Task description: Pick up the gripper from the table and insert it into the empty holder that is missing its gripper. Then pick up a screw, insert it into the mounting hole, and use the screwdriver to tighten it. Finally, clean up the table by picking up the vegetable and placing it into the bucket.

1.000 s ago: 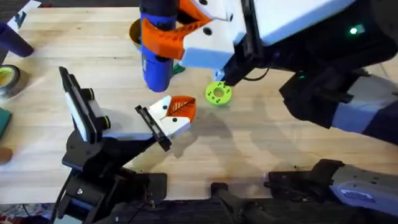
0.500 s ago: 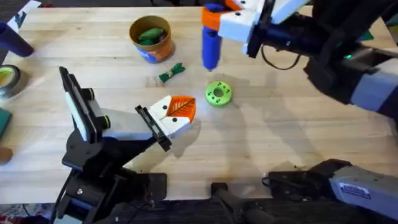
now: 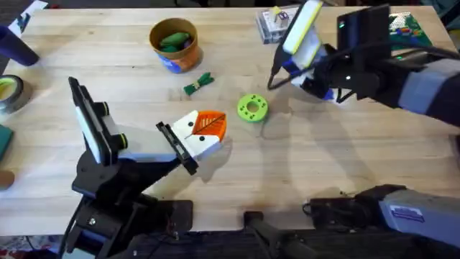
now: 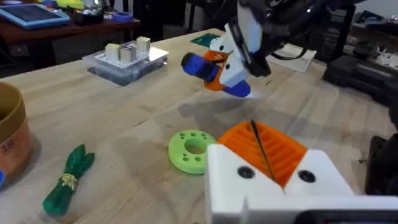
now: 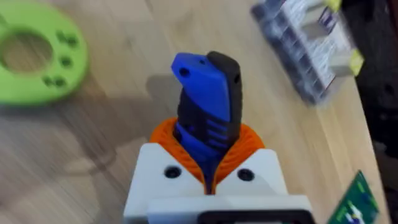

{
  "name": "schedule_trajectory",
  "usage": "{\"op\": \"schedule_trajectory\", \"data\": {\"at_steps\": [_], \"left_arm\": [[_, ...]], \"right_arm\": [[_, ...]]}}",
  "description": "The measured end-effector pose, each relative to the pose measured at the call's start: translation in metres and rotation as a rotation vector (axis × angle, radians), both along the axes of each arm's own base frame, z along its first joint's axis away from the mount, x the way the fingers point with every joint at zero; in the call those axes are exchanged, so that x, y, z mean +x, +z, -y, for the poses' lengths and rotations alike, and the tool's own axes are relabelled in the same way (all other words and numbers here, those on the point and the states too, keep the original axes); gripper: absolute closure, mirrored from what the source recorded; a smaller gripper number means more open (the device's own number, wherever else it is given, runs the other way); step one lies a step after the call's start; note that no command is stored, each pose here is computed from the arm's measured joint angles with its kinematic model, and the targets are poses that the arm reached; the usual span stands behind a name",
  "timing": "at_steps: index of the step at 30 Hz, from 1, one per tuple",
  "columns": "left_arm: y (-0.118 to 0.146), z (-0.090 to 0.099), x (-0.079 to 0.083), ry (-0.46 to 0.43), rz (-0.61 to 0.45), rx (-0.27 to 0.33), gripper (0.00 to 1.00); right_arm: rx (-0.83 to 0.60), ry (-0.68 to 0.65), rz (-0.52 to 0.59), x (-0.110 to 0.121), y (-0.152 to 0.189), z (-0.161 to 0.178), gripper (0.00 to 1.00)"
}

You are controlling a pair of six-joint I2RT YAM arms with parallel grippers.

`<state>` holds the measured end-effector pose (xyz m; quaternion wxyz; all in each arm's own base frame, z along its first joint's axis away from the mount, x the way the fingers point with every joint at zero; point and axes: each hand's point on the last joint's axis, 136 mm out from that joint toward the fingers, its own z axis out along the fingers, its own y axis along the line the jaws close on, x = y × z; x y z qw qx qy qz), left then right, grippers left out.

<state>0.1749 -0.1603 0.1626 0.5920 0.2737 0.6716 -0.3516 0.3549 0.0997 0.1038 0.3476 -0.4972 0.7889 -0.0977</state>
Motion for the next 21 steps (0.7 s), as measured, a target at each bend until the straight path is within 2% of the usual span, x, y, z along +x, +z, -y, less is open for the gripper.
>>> {"op": "schedule_trajectory", "data": {"at_steps": [4,7,10,12,13,15,21], "left_arm": [[0.000,0.000,0.000,0.000,0.000,0.000,0.986],[0.000,0.000,0.000,0.000,0.000,0.000,0.986],[0.000,0.000,0.000,0.000,0.000,0.000,0.986],[0.000,0.000,0.000,0.000,0.000,0.000,0.986],[0.000,0.000,0.000,0.000,0.000,0.000,0.986],[0.000,0.000,0.000,0.000,0.000,0.000,0.986],[0.000,0.000,0.000,0.000,0.000,0.000,0.986]], "right_arm": [[-0.190,0.024,-0.069,-0.001,-0.035,0.021,0.969],[-0.259,0.036,-0.114,-0.002,-0.054,0.028,0.843],[-0.268,0.014,-0.124,-0.002,-0.059,0.030,0.454],[-0.250,-0.027,-0.103,0.003,-0.053,0.030,0.154],[-0.239,-0.047,-0.096,0.005,-0.050,0.029,0.057],[-0.205,-0.089,-0.104,0.003,-0.048,0.028,0.010],[-0.122,-0.203,-0.233,-0.030,-0.041,0.027,0.007]]}}
